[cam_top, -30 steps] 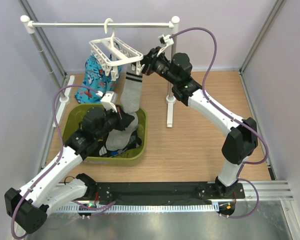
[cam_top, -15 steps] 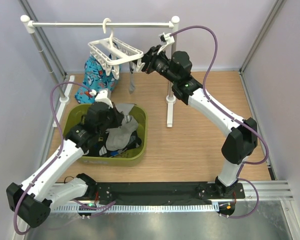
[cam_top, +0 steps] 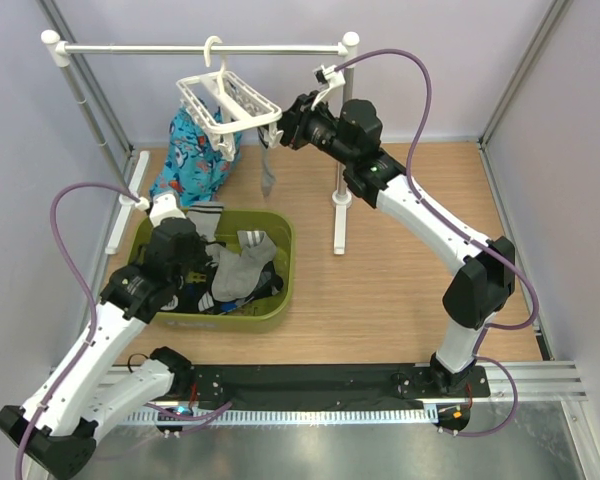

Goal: Remove the socks clipped to the hanger

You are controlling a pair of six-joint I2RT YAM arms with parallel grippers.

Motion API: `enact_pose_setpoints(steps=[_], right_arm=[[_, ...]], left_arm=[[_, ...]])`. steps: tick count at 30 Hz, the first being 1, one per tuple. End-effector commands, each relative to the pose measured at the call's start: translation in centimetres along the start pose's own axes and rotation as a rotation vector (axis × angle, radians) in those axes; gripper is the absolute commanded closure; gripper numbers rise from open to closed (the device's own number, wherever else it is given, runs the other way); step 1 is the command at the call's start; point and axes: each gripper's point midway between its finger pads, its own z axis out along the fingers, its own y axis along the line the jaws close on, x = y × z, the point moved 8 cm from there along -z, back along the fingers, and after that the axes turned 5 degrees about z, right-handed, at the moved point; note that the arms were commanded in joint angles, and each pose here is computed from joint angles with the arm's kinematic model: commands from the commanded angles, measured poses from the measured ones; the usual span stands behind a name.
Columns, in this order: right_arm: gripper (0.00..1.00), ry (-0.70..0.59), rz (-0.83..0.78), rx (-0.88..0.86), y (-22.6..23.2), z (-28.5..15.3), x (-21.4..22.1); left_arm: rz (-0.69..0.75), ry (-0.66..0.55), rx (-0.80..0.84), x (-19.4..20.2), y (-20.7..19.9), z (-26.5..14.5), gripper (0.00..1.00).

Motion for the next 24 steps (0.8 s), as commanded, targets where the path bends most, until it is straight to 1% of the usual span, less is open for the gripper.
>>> enact_pose_setpoints(steps=[1, 3, 9, 12, 14, 16, 20, 21, 22, 23, 24], right_arm=[[0.99, -0.025, -0.026, -0.030, 1.3, -0.1, -1.6], [0.99, -0.018, -0.030, -0.028, 1.1, 0.0, -1.5], [0.99, -0.002, -0.027, -0.021, 0.9, 0.0, -1.1], [0.99, -0.001, -0.029, -0.022, 1.0, 0.1, -1.2], [0.99, 0.001, -0.029, -0.023, 1.1, 0.2, -1.2], [0.99, 0.004, -0.025, -0.021, 0.9, 0.2, -1.1], [0.99, 0.013, -0.019, -0.041, 1.3, 0.0, -1.1], [0.99, 0.018, -0.022, -0.038, 1.2, -0.1, -1.0], [0.99, 0.022, -0.024, -0.036, 1.2, -0.2, -1.0], [0.99, 0.022, -0.029, -0.039, 1.4, -0.4, -1.2], [0.99, 0.022, -0.035, -0.041, 1.5, -0.6, -1.3]], left_arm=[[-0.015, -0.011, 0.022, -0.9, 0.4, -1.8, 1.00], [-0.016, -0.023, 0.020, -1.4, 0.9, -3.0, 1.00], [-0.052, -0.138, 0.096, -4.4, 1.7, -7.5, 1.00], [-0.046, -0.122, 0.106, -5.0, 1.7, -8.5, 1.00], [-0.037, -0.101, 0.110, -4.9, 1.5, -8.2, 1.00], [-0.027, -0.073, 0.107, -4.0, 1.2, -7.1, 1.00], [-0.052, -0.060, 0.149, -2.6, 0.2, -4.9, 0.99], [-0.061, -0.042, 0.155, -2.1, -0.1, -4.4, 0.96], [-0.059, -0.028, 0.159, -1.7, -0.3, -3.9, 0.90], [-0.056, -0.011, 0.159, -1.3, -0.4, -3.4, 0.82], [-0.061, -0.001, 0.169, -1.1, -0.7, -3.2, 0.59]])
